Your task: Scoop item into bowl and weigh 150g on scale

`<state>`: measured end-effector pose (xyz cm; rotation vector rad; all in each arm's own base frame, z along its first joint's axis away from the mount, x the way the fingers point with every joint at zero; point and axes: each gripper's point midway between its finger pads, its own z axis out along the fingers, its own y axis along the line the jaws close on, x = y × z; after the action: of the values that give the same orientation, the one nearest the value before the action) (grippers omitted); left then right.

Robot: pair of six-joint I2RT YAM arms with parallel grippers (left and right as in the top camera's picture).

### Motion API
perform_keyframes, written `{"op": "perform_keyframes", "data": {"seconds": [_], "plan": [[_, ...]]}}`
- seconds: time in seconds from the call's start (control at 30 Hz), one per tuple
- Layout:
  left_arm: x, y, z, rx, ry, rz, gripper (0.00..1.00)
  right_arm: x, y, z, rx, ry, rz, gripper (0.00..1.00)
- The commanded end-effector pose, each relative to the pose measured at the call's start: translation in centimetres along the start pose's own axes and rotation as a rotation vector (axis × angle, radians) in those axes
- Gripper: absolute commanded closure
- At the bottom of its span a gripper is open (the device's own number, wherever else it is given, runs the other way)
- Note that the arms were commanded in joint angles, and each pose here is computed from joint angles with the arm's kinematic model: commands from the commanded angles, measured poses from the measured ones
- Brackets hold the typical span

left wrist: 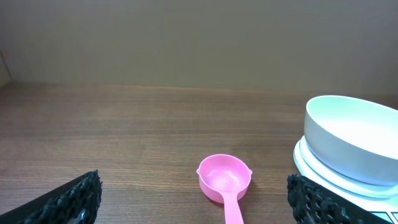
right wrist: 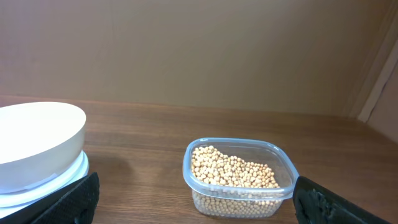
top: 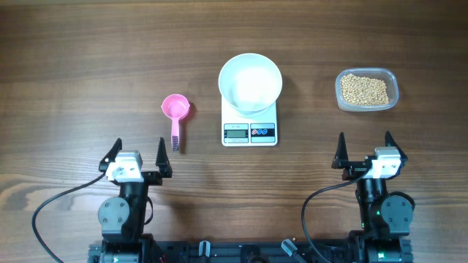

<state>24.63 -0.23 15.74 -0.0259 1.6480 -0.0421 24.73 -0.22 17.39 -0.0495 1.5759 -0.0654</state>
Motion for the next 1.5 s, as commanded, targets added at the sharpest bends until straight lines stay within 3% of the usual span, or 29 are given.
{"op": "perform_keyframes", "data": {"seconds": [0.0,1.47], "plan": [[0.08,-0.02,-0.02,0.005,-0.003,0.019,0.0,-0.12,-0.13,0.0,0.009,-0.006,-0.005,0.0],[-0.05,0.42,-0.03,-0.021,-0.008,0.022,0.0,-0.12,-0.13,0.0,0.009,-0.006,-0.005,0.0]]}}
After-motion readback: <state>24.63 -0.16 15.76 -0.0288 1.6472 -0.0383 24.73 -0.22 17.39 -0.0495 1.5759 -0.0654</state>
